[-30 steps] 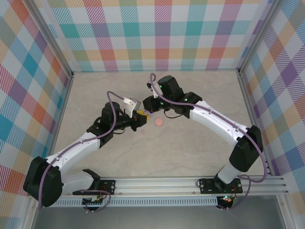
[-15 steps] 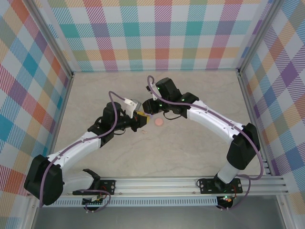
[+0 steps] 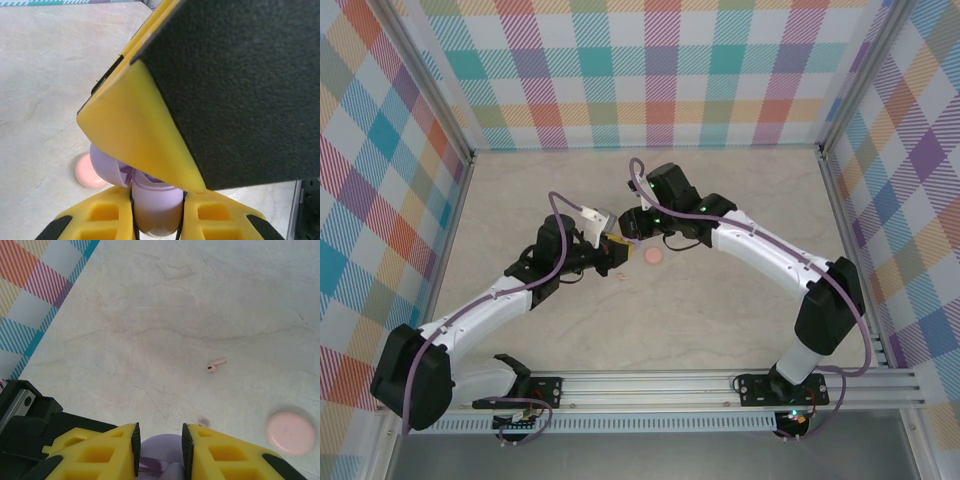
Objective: Insert the wireless bluetooth earbuds into the charging case
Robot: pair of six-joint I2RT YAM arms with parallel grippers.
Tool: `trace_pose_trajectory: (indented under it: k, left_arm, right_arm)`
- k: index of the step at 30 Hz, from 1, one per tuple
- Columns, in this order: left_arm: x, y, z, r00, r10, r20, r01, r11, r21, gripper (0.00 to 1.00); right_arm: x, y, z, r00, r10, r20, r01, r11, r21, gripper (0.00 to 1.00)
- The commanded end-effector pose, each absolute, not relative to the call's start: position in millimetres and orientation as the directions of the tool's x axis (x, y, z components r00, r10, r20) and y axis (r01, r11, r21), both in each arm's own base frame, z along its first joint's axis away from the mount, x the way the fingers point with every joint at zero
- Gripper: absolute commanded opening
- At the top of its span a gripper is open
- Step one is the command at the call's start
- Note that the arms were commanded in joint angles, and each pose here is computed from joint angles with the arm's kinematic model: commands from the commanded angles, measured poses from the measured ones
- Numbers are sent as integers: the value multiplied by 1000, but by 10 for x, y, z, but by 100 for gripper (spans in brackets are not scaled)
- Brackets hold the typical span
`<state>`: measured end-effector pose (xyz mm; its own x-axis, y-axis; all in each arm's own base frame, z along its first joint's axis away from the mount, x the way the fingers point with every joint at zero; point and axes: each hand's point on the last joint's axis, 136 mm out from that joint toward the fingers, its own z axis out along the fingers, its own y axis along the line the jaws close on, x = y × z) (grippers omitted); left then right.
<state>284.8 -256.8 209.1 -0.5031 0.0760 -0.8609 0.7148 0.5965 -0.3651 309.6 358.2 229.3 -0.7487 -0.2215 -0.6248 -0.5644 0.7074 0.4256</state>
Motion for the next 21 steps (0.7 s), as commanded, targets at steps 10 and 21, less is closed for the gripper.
trace_pose_trajectory:
  k: [10, 21]
  left_arm:
    - [2972, -2562, 2547, -379, -14, -925, 731, 609, -308, 0]
    - [2966, -2548, 2442, -400, 9, -916, 721, 620, -309, 0]
  right_arm:
    - [2938, 3546, 1979, -835, -245, -493, -493, 730, 473, 13]
    - [2984, 3443, 2021, -855, -189, -483, -451, 731, 512, 11]
